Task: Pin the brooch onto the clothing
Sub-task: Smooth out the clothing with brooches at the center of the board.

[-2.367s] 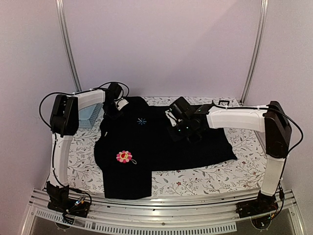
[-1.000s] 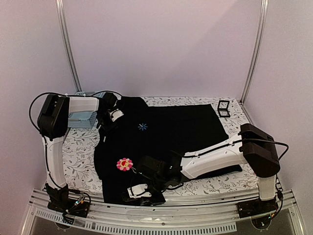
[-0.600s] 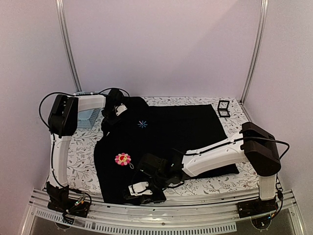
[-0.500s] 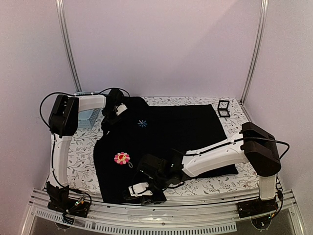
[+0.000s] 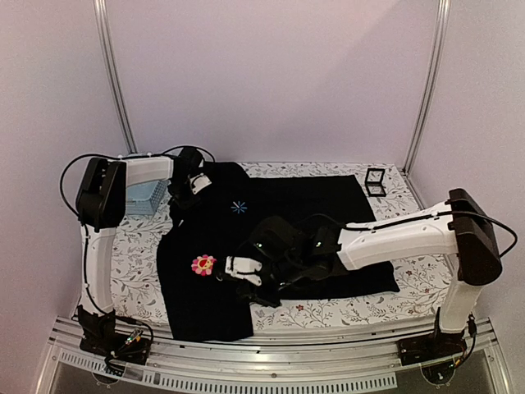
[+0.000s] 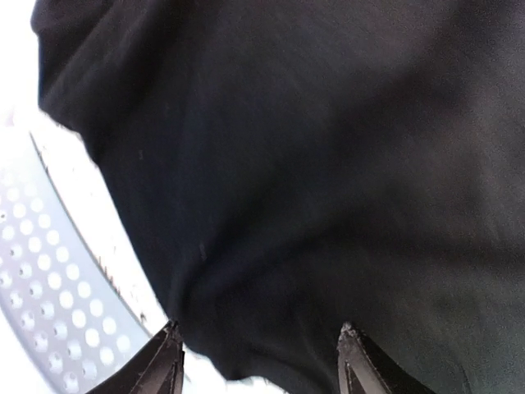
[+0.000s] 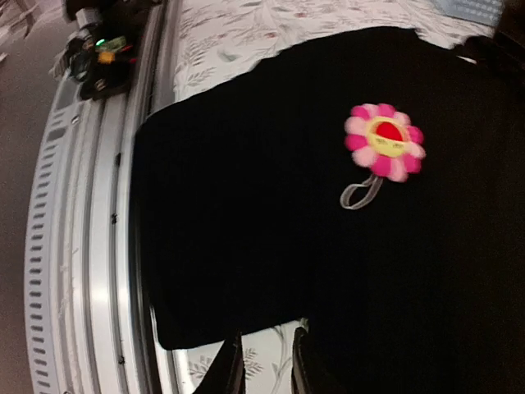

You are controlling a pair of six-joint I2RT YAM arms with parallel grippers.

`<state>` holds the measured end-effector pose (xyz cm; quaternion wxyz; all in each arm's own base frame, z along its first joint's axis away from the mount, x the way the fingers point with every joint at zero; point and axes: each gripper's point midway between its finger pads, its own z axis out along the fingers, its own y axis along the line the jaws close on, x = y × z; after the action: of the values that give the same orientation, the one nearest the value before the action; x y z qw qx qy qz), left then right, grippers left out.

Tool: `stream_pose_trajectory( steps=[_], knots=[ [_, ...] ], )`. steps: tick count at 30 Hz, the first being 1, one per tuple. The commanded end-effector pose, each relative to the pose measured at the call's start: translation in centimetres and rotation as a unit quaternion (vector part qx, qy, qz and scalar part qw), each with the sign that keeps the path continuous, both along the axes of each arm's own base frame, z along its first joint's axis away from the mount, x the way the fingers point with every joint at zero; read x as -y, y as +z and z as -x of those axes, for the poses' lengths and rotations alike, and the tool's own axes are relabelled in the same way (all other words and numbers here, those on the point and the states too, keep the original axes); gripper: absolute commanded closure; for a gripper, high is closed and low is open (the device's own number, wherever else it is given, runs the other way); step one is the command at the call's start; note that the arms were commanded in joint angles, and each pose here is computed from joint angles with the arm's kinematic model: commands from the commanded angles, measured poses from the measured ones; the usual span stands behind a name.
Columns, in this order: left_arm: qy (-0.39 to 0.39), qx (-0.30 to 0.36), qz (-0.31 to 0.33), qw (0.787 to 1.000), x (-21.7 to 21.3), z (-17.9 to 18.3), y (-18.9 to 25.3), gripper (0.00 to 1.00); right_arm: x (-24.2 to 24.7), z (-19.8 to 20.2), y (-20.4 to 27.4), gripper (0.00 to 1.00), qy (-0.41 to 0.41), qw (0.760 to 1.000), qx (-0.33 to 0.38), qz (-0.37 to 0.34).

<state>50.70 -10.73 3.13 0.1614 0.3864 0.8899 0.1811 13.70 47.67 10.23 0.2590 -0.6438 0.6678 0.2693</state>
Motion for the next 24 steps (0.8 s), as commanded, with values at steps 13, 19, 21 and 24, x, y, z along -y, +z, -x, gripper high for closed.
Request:
stream_pose_trajectory(
  steps=[13,19,21,24],
  knots=[
    [-0.021,-0.145,0.063,0.987,-0.8,17.1,0.8,0.52,33.6,-7.5,-6.1,1.0,-0.785,0.585,-0.121,0.166],
    [-0.019,-0.201,0.043,0.978,-1.5,21.4,-2.1,0.53,35.4,-3.0,-11.1,1.0,-0.784,0.55,-0.183,0.222],
    [-0.021,-0.217,0.027,0.976,-2.1,22.7,-2.6,0.53,36.3,-1.6,-12.1,1.0,-0.788,0.529,-0.191,0.251],
    [-0.022,-0.238,0.002,0.971,-3.3,24.4,-3.0,0.53,36.5,-0.5,-12.2,1.0,-0.79,0.515,-0.198,0.268]
  ],
)
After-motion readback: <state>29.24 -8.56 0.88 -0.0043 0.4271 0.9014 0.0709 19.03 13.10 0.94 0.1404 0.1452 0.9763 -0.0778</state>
